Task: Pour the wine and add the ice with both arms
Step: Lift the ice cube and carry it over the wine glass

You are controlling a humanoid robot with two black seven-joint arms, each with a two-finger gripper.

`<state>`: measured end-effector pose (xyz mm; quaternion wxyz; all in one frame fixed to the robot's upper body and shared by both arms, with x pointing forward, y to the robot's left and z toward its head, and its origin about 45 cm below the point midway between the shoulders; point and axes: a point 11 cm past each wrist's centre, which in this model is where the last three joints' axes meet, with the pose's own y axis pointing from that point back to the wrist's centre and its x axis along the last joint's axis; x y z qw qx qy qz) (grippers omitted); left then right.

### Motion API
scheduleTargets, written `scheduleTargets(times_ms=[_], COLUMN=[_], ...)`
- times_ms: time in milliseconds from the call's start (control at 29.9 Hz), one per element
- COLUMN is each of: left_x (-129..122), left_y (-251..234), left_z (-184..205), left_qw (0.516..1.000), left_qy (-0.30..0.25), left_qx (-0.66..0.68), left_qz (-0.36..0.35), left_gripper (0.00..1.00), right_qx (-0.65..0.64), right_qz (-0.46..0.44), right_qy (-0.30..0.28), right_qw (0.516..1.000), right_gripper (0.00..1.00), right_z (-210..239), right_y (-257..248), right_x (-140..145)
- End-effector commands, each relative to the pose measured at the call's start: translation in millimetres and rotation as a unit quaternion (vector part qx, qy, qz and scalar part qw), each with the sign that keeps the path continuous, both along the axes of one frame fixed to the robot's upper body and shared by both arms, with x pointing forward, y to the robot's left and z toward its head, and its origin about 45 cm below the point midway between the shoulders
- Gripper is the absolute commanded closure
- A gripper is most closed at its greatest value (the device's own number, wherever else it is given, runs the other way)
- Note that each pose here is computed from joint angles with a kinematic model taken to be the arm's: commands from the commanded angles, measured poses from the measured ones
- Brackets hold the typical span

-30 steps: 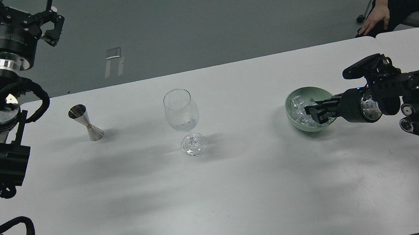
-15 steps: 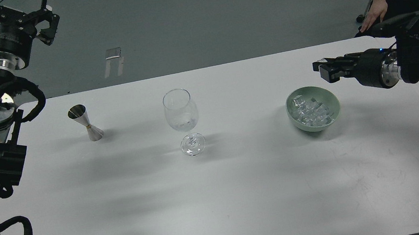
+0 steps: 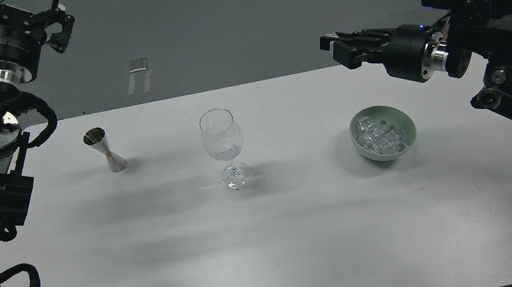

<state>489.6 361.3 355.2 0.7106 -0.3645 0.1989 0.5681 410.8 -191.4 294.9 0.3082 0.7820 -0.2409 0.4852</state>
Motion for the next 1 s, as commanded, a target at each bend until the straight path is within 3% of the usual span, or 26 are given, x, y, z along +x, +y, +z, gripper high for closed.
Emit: scheduleTargets(times_ms=[0, 234, 434, 969], left_x=[-1, -1, -2, -2], left_y=[3, 8, 10, 12], left_z=[1, 4, 5, 5], left_qw=[1.0, 1.0, 1.0, 1.0], left_qy=[-0.001, -0.003, -0.004, -0.005], left_qx=[0.002, 0.005, 0.005, 0.004], left_qz=[0.002, 0.006, 0.009, 0.01], left_gripper=[0.02, 0.02, 0.02, 0.02], right_qx=[0.021, 0.046, 0.045, 0.033], right_qz=[0.039, 0.104, 0.123, 0.121], right_qy=[-0.002, -0.001, 0.0, 0.01], right_qw=[0.999, 0.993, 0.991, 0.992], right_gripper=[0.78, 0.78, 0.8, 0.77], right_z=[4, -3, -14, -24], right_y=[41, 119, 153, 174], right_x=[-6, -22, -26, -19])
